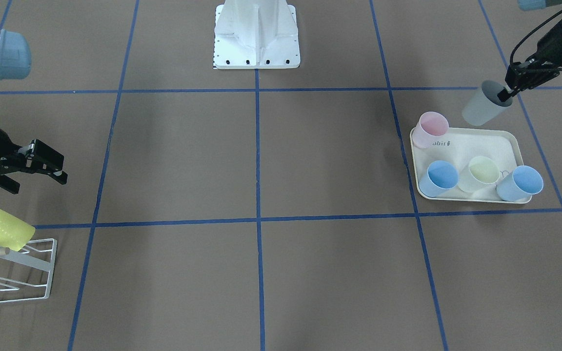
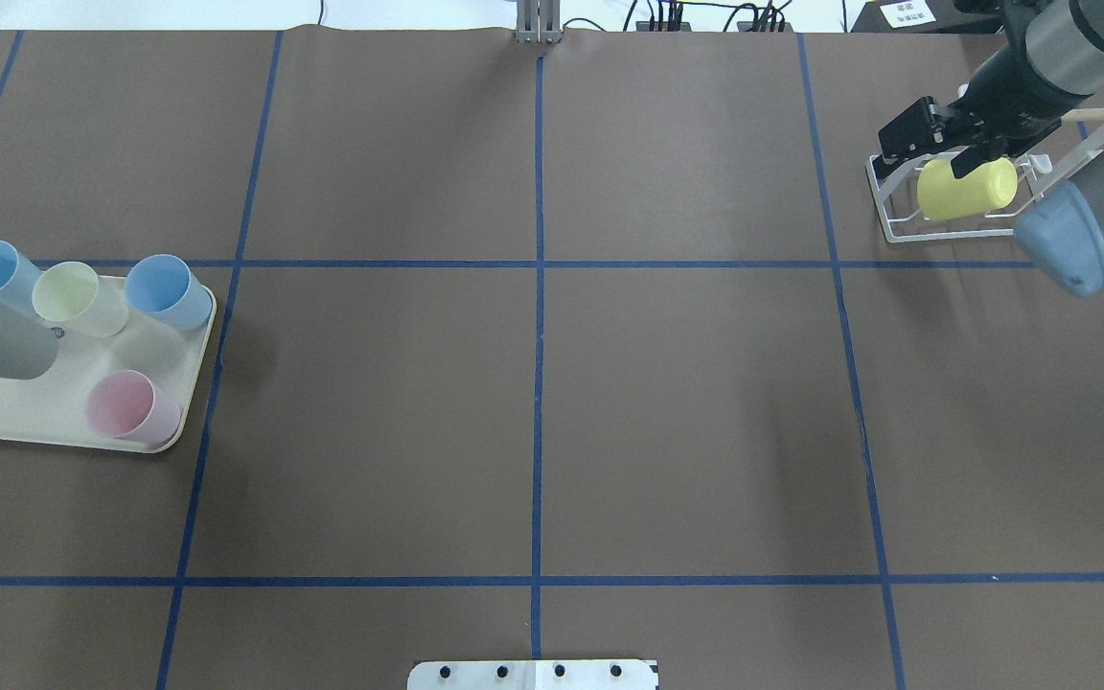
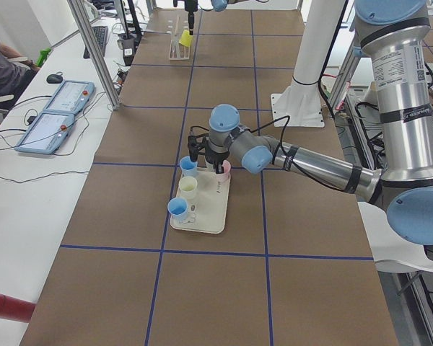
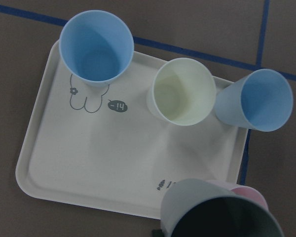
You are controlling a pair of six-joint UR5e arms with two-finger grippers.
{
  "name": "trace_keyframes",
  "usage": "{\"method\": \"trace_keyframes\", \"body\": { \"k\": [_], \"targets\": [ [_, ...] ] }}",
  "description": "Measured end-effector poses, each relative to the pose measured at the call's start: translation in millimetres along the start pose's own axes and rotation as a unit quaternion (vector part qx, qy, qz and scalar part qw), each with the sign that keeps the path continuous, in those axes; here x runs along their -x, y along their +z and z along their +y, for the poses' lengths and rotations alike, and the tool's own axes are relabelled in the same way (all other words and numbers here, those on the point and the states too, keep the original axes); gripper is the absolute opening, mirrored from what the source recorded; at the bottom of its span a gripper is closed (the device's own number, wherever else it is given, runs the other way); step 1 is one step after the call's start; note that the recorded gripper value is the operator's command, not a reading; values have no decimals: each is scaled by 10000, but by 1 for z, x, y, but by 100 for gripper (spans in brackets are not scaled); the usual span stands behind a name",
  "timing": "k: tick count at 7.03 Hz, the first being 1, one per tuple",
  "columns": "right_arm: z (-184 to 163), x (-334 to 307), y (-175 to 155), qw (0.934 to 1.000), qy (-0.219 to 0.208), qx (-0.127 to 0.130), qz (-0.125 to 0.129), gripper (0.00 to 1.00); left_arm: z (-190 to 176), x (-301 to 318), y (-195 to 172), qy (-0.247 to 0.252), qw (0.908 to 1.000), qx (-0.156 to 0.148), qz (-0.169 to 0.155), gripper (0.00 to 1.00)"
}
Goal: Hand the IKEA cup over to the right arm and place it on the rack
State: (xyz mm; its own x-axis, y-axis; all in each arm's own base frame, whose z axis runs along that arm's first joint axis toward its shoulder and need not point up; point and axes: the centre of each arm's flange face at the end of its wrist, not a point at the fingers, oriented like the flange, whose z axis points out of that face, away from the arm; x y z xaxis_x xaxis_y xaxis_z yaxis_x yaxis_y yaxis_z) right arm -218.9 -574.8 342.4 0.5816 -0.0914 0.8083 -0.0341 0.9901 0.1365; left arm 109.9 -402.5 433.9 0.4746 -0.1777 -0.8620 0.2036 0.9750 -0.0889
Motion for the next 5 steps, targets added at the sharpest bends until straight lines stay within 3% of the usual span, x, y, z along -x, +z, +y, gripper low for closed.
{"method": "trace_keyframes", "body": {
  "k": [2,3,5],
  "targets": [
    [19,47,23,9972,412,-163,-607,99,-20,-96,-19,-560,9966,-171,582,0],
    [26,66,27,9933,616,-239,-949,99,-21,-146,-18,-747,9935,-71,860,0],
    [38,91,26,9788,1006,-396,-1737,99,-3,-246,6,-776,9876,399,1304,0]
  ]
}}
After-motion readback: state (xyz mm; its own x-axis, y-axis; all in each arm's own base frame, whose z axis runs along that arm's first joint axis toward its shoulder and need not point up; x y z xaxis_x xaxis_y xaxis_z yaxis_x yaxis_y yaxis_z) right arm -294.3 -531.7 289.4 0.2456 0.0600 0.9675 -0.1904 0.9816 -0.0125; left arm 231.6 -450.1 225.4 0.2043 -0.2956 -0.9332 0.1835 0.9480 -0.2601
